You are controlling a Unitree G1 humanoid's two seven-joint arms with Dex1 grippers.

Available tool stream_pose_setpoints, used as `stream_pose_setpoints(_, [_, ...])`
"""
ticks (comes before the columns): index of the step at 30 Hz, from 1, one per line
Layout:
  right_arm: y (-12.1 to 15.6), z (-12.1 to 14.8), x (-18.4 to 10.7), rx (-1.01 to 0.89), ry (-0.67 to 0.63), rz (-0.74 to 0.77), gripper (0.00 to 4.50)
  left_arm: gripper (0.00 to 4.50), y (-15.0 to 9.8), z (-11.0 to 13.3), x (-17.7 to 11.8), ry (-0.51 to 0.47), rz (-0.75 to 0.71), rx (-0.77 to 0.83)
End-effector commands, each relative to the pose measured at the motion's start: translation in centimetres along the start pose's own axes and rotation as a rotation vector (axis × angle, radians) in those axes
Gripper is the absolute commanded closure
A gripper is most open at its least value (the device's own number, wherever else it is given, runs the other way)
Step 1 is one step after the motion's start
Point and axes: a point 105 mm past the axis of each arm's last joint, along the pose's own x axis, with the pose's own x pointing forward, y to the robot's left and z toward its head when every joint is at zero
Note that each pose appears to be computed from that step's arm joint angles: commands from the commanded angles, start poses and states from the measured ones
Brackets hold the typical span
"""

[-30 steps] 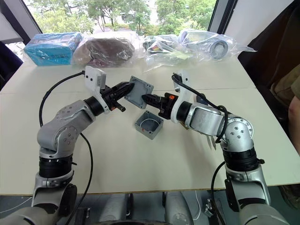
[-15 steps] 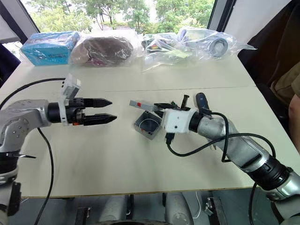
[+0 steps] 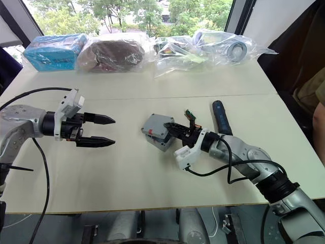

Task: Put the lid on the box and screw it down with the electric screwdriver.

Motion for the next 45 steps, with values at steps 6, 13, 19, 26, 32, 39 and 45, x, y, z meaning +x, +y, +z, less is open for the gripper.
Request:
stream_pose_setpoints(6, [0.3, 0.0, -0.7, -0.035, 0.089, -0.058, 4.32, 0.02, 0.1, 0.0, -0.4, 0.016, 0.025, 0.032])
stream_pose_setpoints(13, [0.4, 0.3, -0.5, -0.052, 0.117, -0.084, 4.32, 0.02, 0.2, 0.0, -0.5, 0.022, 0.031, 0.028])
stream_pose_setpoints(19, [0.0, 0.7, 0.0, -0.060, 0.106, -0.101, 4.32, 0.02, 0.1, -0.1, -0.4, 0.023, 0.030, 0.028])
stream_pose_setpoints(26, [1.0, 1.2, 0.0, -0.048, 0.098, -0.067, 4.32, 0.02, 0.1, -0.1, -0.3, 0.024, 0.030, 0.030])
stream_pose_setpoints(32, [1.7, 1.2, 0.0, -0.045, 0.104, -0.046, 4.32, 0.02, 0.0, -0.2, -0.3, 0.026, 0.030, 0.029])
stream_pose_setpoints(39, [1.5, 1.5, 0.2, -0.056, 0.097, -0.057, 4.32, 0.02, 0.0, -0.2, -0.3, 0.028, 0.027, 0.028])
stream_pose_setpoints(45, [1.5, 1.6, 0.3, -0.055, 0.089, -0.063, 4.32, 0.02, 0.1, -0.3, -0.3, 0.029, 0.029, 0.028])
